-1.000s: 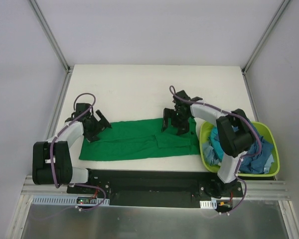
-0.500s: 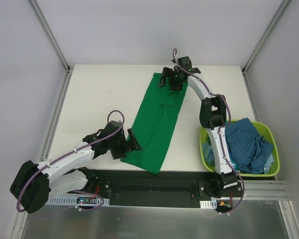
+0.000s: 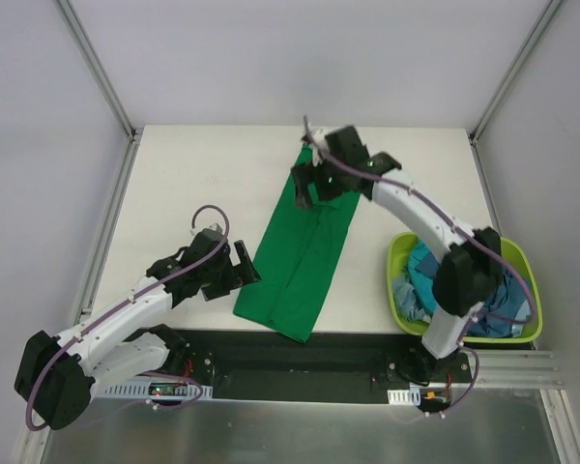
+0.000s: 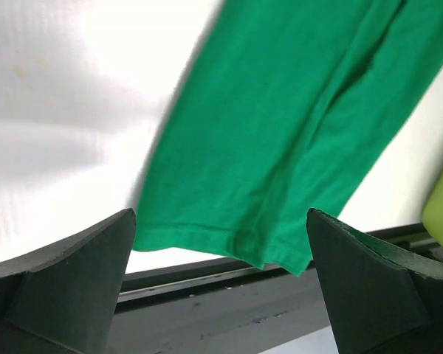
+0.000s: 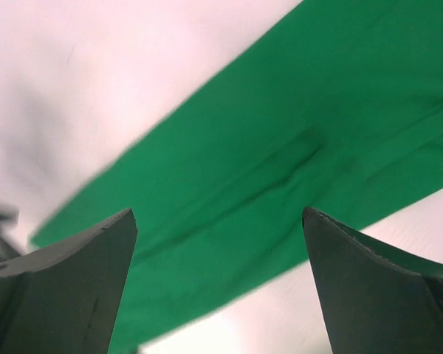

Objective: Fold and stack the t-shirts
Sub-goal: Rotate the tshirt 75 degrees, then grab the bottom of the folded rectangular tshirt with both arms

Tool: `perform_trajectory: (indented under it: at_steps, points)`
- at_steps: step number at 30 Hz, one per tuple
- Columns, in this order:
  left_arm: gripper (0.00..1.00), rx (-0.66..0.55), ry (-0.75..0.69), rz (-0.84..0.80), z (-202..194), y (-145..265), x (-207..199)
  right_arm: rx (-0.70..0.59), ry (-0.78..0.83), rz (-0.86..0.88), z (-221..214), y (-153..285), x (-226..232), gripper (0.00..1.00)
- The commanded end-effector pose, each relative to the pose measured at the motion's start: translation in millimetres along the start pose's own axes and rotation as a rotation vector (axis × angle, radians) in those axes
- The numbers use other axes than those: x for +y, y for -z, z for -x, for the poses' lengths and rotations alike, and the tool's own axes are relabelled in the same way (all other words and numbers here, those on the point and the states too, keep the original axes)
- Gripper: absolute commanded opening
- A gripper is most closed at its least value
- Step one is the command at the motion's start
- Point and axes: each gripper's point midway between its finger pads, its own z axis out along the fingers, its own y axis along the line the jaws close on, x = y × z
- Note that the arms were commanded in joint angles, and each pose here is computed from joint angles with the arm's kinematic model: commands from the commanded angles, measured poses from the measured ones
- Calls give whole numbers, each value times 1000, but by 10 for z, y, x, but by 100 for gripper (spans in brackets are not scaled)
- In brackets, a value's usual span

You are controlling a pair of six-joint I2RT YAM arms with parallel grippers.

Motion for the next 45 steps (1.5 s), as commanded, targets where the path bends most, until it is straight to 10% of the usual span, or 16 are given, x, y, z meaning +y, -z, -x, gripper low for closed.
perform_trajectory:
  at_steps: [1,8,16,29,35,38,45]
  points:
    - [99,64,-46,74,-100,-13,239,146,192,19,-1071,268,620,96]
    - [82,187,-65,102,-358,-103,395,220,341,180,-2348,496,1696,99]
    - [59,248,-40,103,-500,-221,448,278,433,147,-2847,302,2074,69]
    - [33,246,16,140,-540,-392,545,315,500,-82,-3122,-61,1725,55]
    - [10,228,25,128,-492,-399,492,291,509,-161,-3089,-50,1563,26]
    - [0,199,24,108,-444,-370,456,287,513,-95,-3072,1,1660,1]
    - [0,129,46,107,-406,-147,525,328,530,399,-3140,372,2430,0]
